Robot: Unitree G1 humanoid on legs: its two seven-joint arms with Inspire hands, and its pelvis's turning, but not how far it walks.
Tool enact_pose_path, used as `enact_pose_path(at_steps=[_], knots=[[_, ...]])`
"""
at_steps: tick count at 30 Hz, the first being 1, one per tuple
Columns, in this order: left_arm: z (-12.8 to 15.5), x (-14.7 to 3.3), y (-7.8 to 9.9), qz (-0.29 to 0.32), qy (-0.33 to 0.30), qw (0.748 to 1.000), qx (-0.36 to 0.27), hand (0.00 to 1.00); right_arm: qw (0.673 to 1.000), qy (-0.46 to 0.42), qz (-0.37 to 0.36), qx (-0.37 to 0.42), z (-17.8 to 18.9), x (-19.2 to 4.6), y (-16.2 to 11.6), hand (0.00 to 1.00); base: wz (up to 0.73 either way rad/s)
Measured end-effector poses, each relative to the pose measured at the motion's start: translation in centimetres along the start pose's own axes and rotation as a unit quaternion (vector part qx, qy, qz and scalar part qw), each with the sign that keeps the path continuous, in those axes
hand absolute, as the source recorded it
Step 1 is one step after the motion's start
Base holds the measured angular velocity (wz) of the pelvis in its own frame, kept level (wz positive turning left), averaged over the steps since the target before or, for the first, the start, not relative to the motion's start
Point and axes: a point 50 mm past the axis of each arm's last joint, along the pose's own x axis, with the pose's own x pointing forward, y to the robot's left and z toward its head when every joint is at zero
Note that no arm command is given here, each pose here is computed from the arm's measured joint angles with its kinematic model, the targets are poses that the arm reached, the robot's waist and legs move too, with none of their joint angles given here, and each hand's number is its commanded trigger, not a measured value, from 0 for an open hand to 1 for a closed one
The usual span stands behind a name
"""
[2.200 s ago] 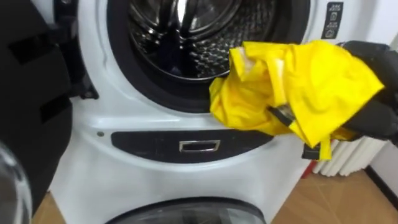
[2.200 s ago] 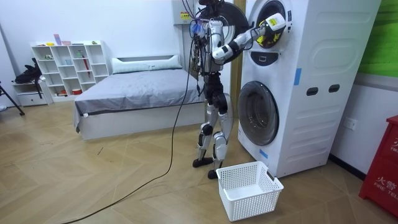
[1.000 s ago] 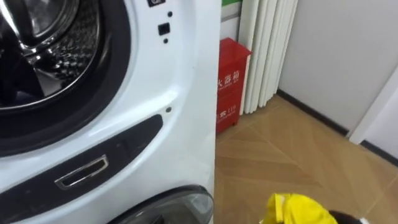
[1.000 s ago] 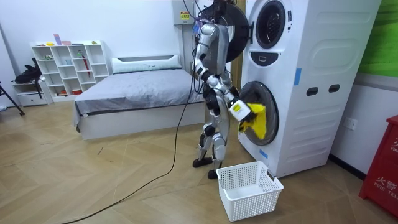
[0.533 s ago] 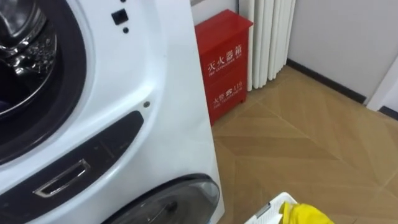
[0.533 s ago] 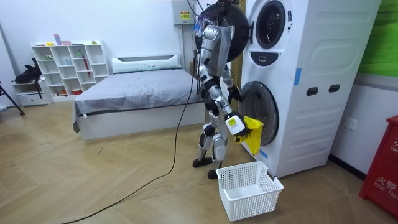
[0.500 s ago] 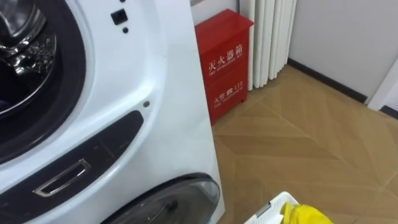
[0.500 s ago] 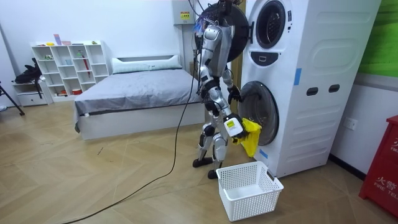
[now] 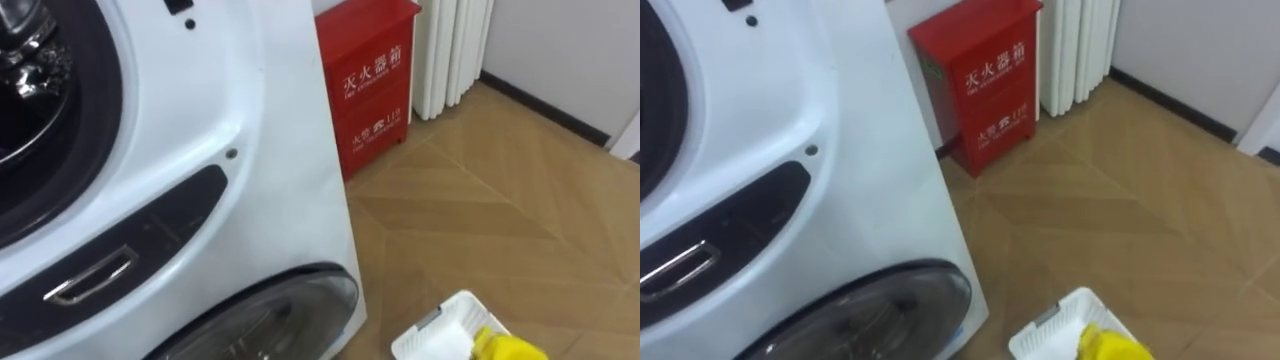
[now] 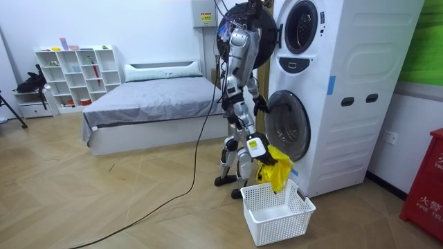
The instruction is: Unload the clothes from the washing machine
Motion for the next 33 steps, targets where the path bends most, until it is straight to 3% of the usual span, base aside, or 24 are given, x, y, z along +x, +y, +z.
enact_pose_path(at_steps=[20, 33], knots=[[-0.1, 0.1, -0.2, -0.017, 0.006, 1.000, -0.001, 0.00, 0.999, 0.024, -0.023, 0.018, -1.1, 0.1, -1.1, 0.00, 0.05], [-1.4, -0.3, -0.1, -0.015, 0.016, 1.000, 0.000, 0.00, 0.997, 0.066, -0.038, 0.013, -4.1, -1.3, -2.6, 0.00, 0.10]])
